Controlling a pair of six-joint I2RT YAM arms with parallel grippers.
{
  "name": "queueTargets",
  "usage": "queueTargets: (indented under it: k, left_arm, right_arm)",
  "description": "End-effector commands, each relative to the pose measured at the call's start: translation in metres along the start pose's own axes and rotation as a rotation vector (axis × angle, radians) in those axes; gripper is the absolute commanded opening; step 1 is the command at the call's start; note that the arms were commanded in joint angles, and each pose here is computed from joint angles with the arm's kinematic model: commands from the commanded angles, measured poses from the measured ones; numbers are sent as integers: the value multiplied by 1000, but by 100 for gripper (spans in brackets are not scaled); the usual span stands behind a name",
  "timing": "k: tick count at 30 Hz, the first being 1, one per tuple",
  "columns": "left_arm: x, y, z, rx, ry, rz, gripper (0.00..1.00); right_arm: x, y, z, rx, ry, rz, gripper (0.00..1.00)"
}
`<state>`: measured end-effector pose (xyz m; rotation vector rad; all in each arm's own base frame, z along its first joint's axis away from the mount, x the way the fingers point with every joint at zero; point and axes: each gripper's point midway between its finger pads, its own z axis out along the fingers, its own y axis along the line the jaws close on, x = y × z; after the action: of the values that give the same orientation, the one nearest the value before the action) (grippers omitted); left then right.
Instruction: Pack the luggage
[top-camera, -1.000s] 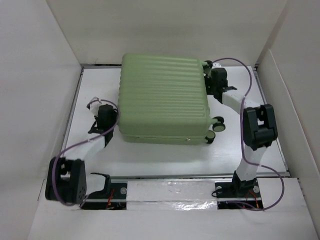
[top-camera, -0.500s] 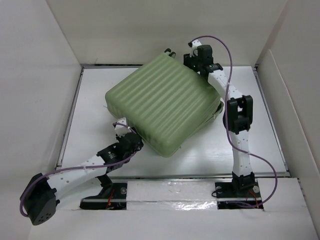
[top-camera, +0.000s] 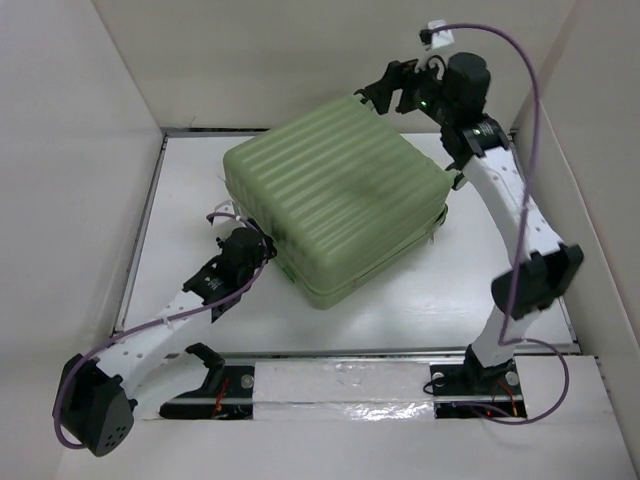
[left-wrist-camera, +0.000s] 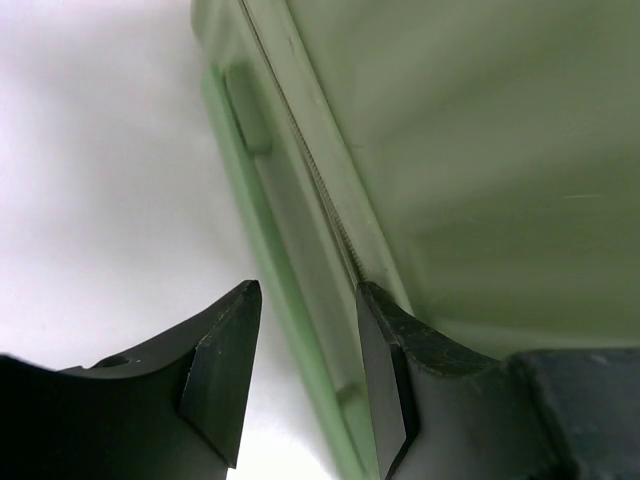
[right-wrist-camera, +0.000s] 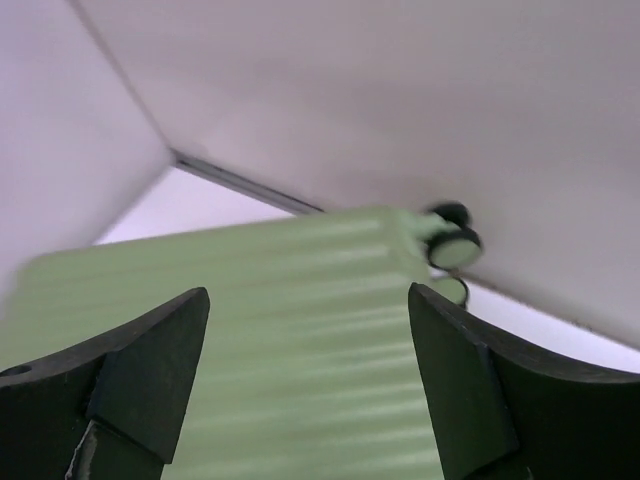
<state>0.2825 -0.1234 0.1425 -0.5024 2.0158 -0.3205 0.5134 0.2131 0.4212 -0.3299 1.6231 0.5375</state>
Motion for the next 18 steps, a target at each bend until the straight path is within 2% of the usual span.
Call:
queueTargets:
  k: [1,2,3,4,5,6,7,8,9,10,11,12,14,18]
  left_arm:
    - [-61,-68,-7,217,-145,-123,41]
    - [-58,-70,-6,220,-127,-113,41]
    - [-54,-69,-3,212,-114,-102,41]
    - [-47,-65,1,190,-94,-99,41]
    - [-41,-54,3,145,-85,-113,40]
    - [-41,-49,1,133,-93,-127,39]
    - [-50,-45,-10,150,-128,-161,37]
    - [-46,-28,-10,109,-157,-188,36]
    - [-61,-23,-25,134,-220,-242,33]
    - [-66,-16,-30,129,-253,-268,33]
    - [-69,-4,-32,98,-296,-290,33]
    - [-75,-2,-36,102,-326,-326,33]
    - [-98,-2,-42,116,-395,-380,33]
    - [-141,-3,-21,83,-427,-432,34]
  right_arm:
    - [-48,14,-59,9,-145,-40,84]
    - [-49,14,-73,25,-165,-42,77]
    - [-15,8,-77,66,-131,-30,44]
    - [-7,10,-90,83,-139,-11,31]
    - [-21,23,-126,80,-206,-11,20]
    - [-21,23,-139,101,-259,-6,9]
    - [40,20,-141,125,-166,41,6]
    - [55,16,-153,150,-164,56,2]
    - [87,7,-174,215,-158,91,0]
    - [71,7,-187,235,-213,113,0]
    - [117,-2,-194,274,-140,131,0]
    - [119,-6,-212,295,-168,141,0]
    - [163,-22,-226,380,-108,180,0]
    - [210,-49,-246,499,-70,261,0]
